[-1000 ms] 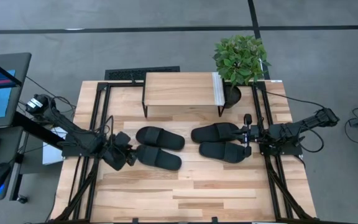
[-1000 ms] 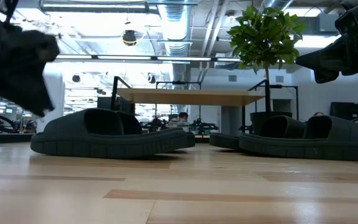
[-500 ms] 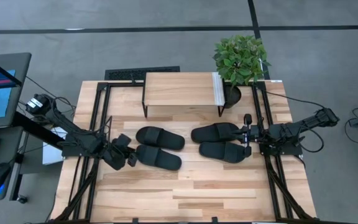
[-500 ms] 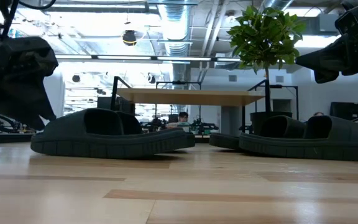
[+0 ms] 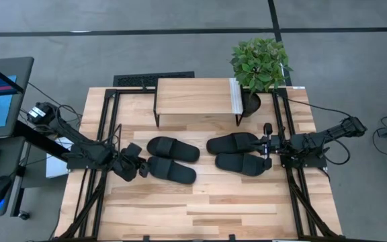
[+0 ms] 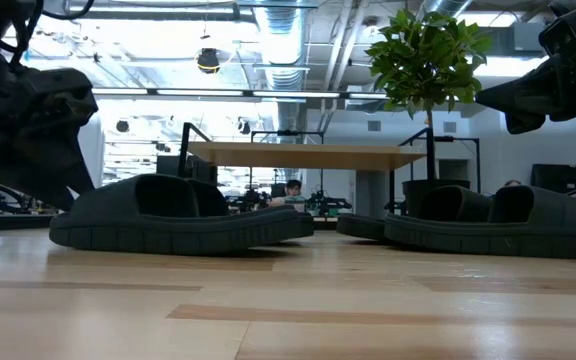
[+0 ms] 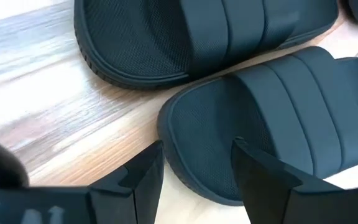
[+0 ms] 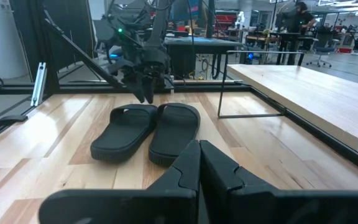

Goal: Pick and place slides into the shelf
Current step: Put the bottom left black slide on the shelf

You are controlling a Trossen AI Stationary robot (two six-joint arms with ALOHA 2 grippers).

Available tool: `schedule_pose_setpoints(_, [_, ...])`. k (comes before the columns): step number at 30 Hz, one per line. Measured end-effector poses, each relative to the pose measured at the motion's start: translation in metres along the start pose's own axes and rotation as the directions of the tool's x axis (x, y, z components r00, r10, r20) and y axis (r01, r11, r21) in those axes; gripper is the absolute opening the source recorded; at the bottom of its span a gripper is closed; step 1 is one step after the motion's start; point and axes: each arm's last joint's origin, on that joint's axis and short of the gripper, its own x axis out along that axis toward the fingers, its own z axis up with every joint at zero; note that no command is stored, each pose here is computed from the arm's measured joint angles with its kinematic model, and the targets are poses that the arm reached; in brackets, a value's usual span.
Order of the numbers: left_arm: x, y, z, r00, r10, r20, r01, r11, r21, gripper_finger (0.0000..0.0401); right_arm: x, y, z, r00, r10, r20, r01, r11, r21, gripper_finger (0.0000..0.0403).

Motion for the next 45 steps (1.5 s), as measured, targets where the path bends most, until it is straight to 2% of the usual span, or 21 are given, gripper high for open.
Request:
schedule_pose_setpoints(17, [0.001, 0.0, 0.001, 1.0, 0.001, 0.006, -0.001, 1.0, -0.009, 0.0176, 0.0, 0.0, 0.0, 1.0, 0.0, 0.0, 0.0, 1.0, 0.0, 0.0])
schedule_pose_setpoints(26, [0.021, 0.0, -0.012, 0.997, 0.071, -0.04, -0.07, 0.997, 0.014, 0.0176, 0.0, 0.0, 0.0, 1.0, 0.0, 0.0, 0.0, 1.0, 0.0, 0.0])
schedule_pose_setpoints(33, [0.037, -0.002, -0.018, 0.995, 0.103, 0.002, -0.103, 0.994, 0.029, 0.0171, 0.0, 0.0, 0.0, 1.0, 0.0, 0.0, 0.0, 1.0, 0.0, 0.0])
schedule_pose_setpoints(36, [0.038, -0.002, -0.018, 0.995, 0.103, 0.01, -0.103, 0.995, 0.01, 0.0137, 0.0, 0.0, 0.0, 1.0, 0.0, -0.001, 0.0, 1.0, 0.0, 0.0])
schedule_pose_setpoints(40, [0.036, -0.005, -0.018, 0.996, 0.083, 0.012, -0.083, 0.997, 0.001, 0.0036, 0.0, 0.0, 0.0, 1.0, 0.0, 0.0, 0.0, 1.0, 0.0, 0.0])
schedule_pose_setpoints(41, [0.035, -0.006, -0.018, 0.997, 0.077, 0.012, -0.077, 0.997, -0.002, 0.0023, 0.0, 0.0, 0.0, 1.0, 0.0, 0.0, 0.0, 1.0, 0.0, 0.0])
schedule_pose_setpoints(45, [0.03, -0.015, -0.019, 0.998, 0.063, 0.008, -0.063, 0.998, -0.014, 0.0021, 0.0, 0.0, 0.0, 1.0, 0.0, 0.0, 0.0, 1.0, 0.0, 0.0])
